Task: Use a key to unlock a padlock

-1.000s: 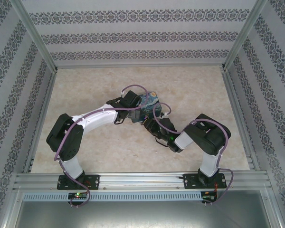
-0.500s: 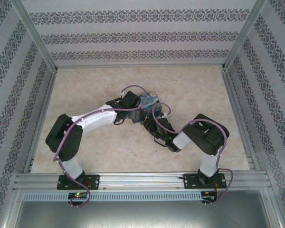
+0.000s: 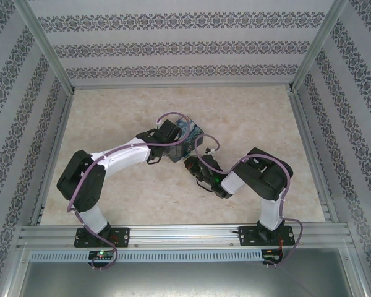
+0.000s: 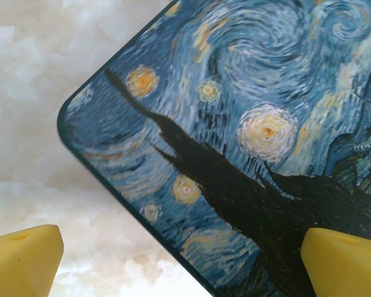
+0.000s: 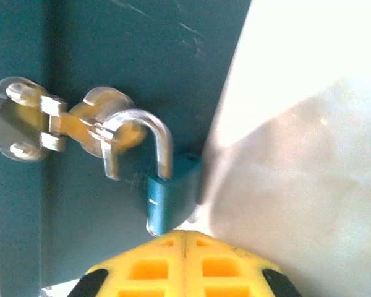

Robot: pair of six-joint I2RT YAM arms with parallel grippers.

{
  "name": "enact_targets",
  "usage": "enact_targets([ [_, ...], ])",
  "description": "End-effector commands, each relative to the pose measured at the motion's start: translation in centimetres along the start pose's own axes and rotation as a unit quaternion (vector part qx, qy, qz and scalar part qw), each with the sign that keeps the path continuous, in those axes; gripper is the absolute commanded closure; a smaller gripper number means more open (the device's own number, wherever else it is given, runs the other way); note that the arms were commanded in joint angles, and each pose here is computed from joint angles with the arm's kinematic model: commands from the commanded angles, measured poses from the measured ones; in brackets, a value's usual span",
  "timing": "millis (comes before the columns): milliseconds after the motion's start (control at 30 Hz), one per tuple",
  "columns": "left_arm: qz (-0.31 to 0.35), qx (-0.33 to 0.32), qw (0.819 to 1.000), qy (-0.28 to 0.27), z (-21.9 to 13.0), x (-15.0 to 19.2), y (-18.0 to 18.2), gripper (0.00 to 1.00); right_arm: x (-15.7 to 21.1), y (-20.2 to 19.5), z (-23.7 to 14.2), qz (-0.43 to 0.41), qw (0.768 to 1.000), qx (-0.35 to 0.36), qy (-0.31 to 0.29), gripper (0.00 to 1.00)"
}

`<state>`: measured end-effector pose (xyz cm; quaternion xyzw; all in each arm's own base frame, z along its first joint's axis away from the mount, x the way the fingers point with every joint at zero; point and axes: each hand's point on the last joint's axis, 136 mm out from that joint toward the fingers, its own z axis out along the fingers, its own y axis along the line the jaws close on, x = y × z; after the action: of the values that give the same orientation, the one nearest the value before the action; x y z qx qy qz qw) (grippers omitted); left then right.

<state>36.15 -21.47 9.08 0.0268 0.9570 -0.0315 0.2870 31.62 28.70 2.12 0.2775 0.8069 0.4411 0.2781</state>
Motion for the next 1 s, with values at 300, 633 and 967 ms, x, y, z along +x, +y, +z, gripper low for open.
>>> enact_targets([
  [300, 0.011, -0.008, 0.999, 0.044, 0.6, 2.8, 0.8, 0.0, 0.2, -5.3, -2.2, -0.004, 0.996, 0.086, -0.009, 1.0],
  [633, 0.01, -0.005, 0.999, 0.046, 0.7, 2.8, 0.6, 0.0, -0.5, -3.8, -4.3, -0.024, 0.997, 0.078, -0.015, 0.6],
  [967, 0.009, -0.003, 0.999, 0.046, 0.6, 2.8, 0.6, 0.0, 0.1, -2.2, -1.7, -0.035, 0.996, 0.081, 0.005, 0.55],
])
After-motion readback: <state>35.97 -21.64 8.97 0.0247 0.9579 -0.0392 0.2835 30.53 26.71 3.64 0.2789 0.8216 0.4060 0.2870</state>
